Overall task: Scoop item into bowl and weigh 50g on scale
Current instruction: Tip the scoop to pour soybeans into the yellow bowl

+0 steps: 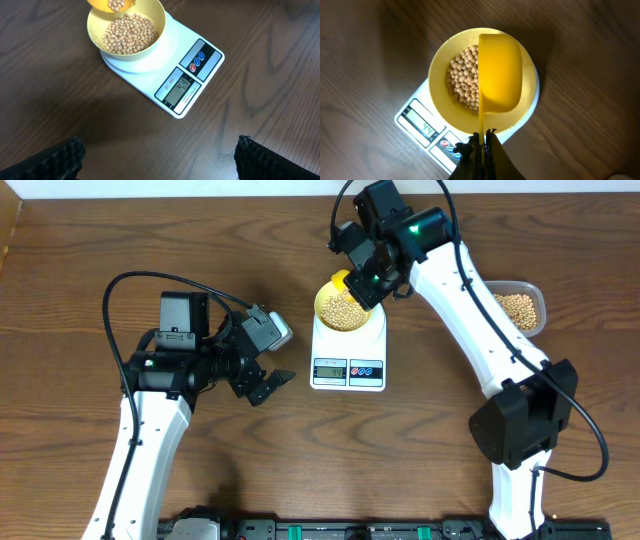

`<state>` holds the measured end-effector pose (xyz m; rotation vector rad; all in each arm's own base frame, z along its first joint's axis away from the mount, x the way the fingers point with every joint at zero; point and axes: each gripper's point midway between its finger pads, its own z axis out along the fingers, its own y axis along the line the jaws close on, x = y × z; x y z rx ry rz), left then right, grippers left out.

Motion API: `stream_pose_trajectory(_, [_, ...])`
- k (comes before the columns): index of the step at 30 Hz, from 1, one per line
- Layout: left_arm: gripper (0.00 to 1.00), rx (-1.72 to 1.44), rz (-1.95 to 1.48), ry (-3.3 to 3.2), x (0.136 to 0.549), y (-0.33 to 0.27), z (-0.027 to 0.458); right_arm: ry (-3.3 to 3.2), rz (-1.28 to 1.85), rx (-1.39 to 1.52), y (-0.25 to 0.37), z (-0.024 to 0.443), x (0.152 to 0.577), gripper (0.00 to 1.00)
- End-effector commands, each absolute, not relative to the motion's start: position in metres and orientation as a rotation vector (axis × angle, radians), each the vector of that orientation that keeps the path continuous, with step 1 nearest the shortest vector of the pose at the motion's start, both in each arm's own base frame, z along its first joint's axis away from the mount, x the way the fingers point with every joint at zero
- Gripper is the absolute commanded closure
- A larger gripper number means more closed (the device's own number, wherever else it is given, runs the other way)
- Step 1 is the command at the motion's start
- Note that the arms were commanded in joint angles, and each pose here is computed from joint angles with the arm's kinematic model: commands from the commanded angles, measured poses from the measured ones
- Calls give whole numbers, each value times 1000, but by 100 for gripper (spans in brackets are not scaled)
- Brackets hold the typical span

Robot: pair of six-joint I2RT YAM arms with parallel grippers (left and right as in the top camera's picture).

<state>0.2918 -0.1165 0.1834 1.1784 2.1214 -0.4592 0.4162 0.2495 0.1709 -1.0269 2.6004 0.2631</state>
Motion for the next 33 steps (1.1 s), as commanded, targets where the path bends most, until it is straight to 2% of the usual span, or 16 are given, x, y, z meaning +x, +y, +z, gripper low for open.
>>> stream_pose_trajectory(1, [2, 1189, -447, 2121, 293, -114, 181, 2553, 200, -1093, 253, 175, 419, 99])
stream_pose_trajectory(16, [2, 1189, -447, 2121, 293, -114, 181, 2523, 132, -1145, 252, 175, 420, 99])
stream_pose_trajectory(33, [2, 1189, -447, 2121, 293, -114, 181, 2540, 348, -1111, 260, 178, 414, 99])
